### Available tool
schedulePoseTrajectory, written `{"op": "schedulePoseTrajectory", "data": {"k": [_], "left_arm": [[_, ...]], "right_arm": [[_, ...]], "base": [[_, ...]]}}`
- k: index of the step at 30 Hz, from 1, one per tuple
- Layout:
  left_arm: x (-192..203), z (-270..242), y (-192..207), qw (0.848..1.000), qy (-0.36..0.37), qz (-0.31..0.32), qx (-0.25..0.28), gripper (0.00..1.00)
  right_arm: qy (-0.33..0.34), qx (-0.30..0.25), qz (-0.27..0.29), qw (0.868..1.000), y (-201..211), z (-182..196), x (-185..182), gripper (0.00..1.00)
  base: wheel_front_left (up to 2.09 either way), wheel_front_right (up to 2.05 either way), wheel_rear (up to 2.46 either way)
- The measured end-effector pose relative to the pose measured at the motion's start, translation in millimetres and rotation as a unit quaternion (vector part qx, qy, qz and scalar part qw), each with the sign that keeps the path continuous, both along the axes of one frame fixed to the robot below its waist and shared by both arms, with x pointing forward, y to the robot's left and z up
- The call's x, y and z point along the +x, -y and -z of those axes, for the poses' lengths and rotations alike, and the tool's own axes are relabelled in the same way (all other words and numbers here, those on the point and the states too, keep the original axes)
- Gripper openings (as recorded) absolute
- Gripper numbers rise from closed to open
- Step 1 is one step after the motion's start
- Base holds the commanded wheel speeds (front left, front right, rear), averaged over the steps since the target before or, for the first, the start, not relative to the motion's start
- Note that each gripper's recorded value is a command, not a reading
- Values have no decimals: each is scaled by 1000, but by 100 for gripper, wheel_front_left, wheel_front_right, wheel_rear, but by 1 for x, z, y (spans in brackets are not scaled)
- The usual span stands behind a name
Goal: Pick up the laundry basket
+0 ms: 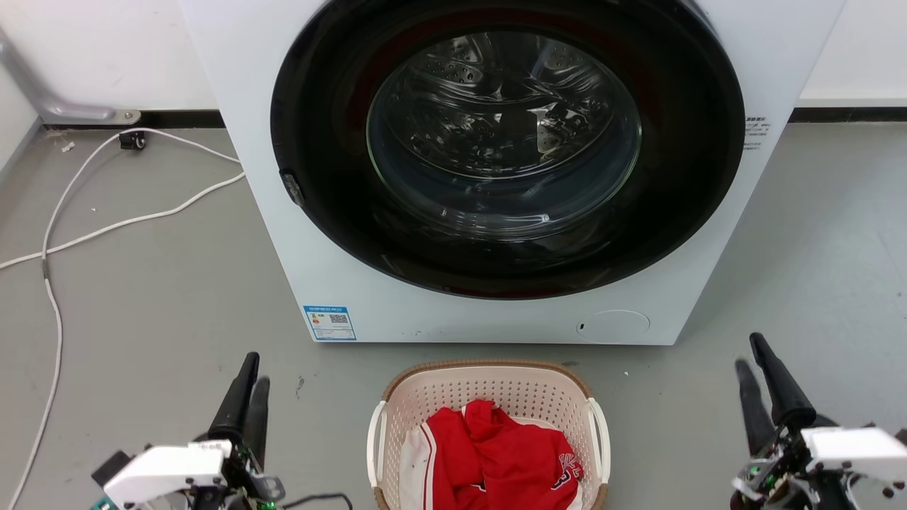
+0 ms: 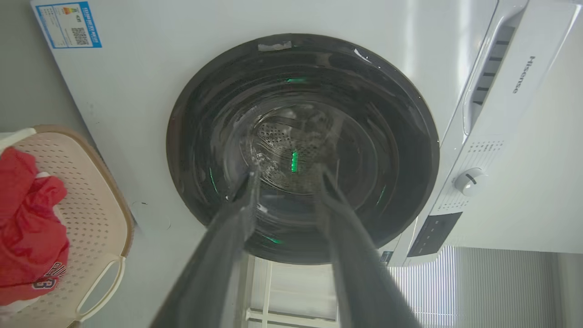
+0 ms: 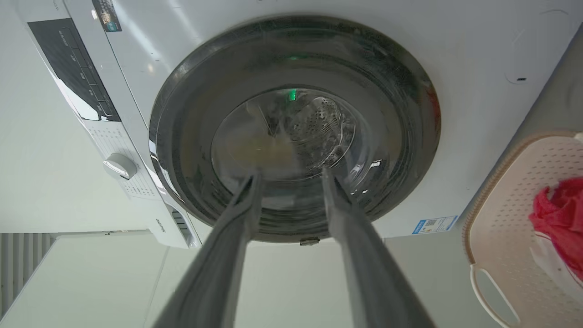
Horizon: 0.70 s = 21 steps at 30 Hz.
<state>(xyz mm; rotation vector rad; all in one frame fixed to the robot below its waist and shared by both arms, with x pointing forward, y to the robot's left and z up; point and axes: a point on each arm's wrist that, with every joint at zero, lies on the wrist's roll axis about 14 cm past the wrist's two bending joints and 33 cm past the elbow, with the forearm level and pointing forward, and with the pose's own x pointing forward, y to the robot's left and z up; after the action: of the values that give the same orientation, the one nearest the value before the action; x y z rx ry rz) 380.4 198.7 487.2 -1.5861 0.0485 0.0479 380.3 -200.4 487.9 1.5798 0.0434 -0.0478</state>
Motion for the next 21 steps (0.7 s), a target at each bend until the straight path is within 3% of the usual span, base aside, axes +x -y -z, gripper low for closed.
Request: {"op": "schedulePoseTrajectory", "data": {"k": [3,14,21], "left_arm": [[-6,11,0,1000,-17,-3,-2,100],[-6,6,-7,999,-10,-25,28,100],[-8,6,-15,997,-12,-41,62,100]], "right_arm": [[-19,1,3,1000,0,12,-7,100],[-8,-23,20,1000,3,5,-6,100],[-7,-72,29,997,8,3,-7,100]], "base": [[0,0,0],[0,0,0],[0,0,0]]}}
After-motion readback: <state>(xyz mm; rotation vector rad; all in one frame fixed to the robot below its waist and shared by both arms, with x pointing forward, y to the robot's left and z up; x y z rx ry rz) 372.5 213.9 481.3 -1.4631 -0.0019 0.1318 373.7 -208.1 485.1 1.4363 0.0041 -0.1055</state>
